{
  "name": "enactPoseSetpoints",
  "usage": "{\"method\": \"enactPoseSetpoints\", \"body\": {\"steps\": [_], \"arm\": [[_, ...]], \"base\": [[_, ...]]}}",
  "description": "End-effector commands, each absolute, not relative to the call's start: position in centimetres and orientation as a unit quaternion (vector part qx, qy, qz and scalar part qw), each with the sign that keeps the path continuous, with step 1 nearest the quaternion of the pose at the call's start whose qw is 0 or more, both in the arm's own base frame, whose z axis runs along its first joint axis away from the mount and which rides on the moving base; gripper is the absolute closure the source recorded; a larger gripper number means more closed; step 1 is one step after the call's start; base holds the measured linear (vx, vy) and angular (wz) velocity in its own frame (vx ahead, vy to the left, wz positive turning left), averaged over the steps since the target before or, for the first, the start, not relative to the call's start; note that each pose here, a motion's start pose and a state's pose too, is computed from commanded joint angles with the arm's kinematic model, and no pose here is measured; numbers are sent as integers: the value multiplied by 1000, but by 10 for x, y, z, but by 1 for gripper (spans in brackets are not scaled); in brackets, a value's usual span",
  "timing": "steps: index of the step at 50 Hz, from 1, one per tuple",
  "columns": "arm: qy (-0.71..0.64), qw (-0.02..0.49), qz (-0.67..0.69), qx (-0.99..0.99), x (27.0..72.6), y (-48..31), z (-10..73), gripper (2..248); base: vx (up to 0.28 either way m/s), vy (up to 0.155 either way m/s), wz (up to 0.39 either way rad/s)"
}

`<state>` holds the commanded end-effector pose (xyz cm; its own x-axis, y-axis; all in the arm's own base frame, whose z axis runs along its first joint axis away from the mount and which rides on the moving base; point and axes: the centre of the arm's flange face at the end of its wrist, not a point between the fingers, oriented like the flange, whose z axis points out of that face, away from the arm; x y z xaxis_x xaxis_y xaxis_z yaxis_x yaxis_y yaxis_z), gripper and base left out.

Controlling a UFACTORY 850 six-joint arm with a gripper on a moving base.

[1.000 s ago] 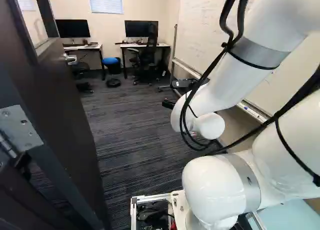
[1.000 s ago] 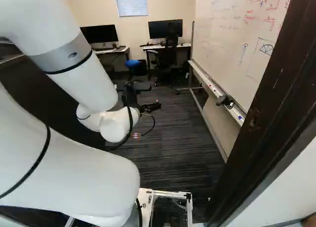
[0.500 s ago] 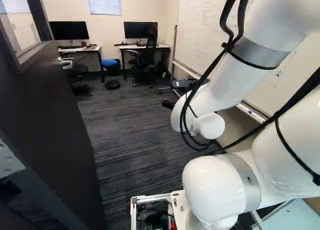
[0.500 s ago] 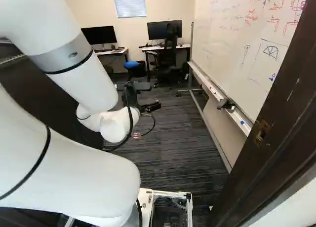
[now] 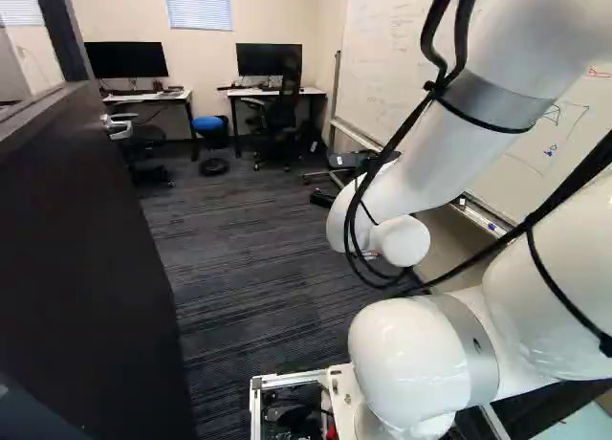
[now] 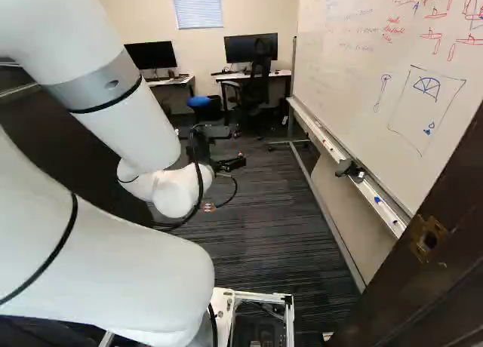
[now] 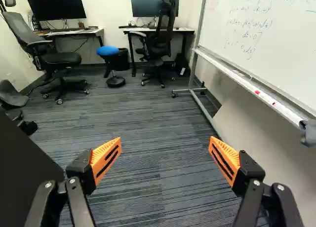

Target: Open the door and move inside

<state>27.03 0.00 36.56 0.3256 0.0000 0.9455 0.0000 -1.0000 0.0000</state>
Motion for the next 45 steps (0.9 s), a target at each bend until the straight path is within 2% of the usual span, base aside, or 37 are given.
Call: {"method": "enactPoseSetpoints", "body": {"steps": [45], "arm": [[0, 0, 581, 814, 270, 0, 366, 3]], "base": [[156, 5, -5]]}}
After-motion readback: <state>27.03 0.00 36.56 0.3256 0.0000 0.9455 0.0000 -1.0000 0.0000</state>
